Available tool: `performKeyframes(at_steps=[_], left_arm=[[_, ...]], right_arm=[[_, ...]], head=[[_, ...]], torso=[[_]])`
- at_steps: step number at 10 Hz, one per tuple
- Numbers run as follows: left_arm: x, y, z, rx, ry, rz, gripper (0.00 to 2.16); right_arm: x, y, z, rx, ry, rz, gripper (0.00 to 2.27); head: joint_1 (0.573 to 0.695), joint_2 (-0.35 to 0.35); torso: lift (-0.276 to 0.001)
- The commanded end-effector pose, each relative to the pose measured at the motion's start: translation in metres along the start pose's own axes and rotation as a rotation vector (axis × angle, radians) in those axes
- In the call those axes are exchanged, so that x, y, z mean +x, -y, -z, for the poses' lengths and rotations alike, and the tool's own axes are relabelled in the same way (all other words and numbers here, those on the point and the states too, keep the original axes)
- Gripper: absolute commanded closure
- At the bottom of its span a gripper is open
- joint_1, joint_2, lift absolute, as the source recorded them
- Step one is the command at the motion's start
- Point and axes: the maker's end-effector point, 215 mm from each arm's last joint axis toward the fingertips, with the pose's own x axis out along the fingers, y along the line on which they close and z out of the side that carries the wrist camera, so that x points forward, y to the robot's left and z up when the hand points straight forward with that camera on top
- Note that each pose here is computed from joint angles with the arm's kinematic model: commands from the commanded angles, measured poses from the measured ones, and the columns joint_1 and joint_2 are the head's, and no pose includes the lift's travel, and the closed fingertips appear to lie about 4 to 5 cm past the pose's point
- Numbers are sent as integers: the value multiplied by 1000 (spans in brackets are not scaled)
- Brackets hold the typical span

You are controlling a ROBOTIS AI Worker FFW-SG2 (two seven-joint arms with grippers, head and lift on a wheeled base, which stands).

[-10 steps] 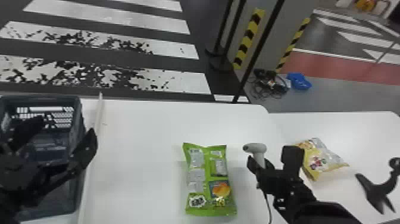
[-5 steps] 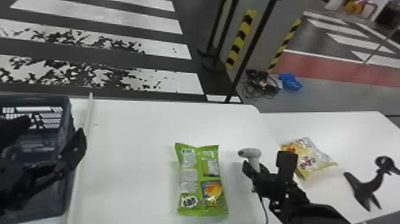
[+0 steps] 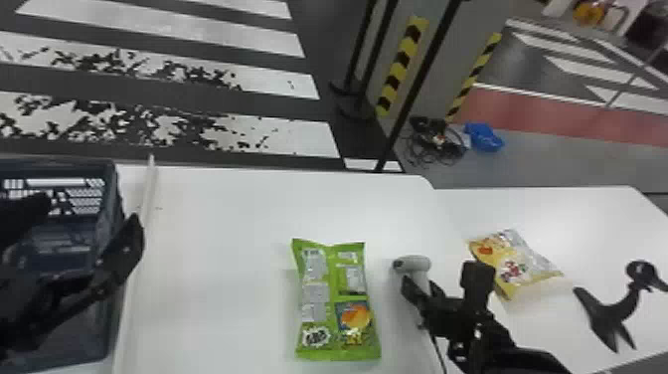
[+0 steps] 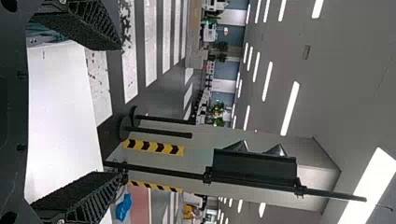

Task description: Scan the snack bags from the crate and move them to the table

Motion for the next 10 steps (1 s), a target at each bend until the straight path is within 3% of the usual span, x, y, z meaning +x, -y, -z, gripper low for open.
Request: performKeyframes(at_steps=[1, 2, 3, 4, 8, 10], left_arm=[[0, 0, -1, 2, 1, 0, 26], [0, 0, 0, 0, 1, -1, 26], [0, 1, 0, -2, 1, 0, 26], [0, 1, -1, -3, 2, 1, 26], [1, 2, -2, -3, 4, 3, 26], [1, 1, -1, -2, 3, 0, 26]], right_arm=[[2, 1, 0, 1, 5, 1, 2148], [2, 1, 0, -1, 7, -4, 1801], [1, 3, -1, -2, 12, -2, 1018], [-2, 4, -3, -10, 20, -2, 76], [-45, 1, -56, -73, 150, 22, 22], [-71, -39, -62, -29, 134, -3, 29]], head=[[695, -350], [695, -350], [695, -350], [695, -350], [695, -350], [695, -350]], torso=[[-95], [-95], [-95], [-95], [-95], [-95]])
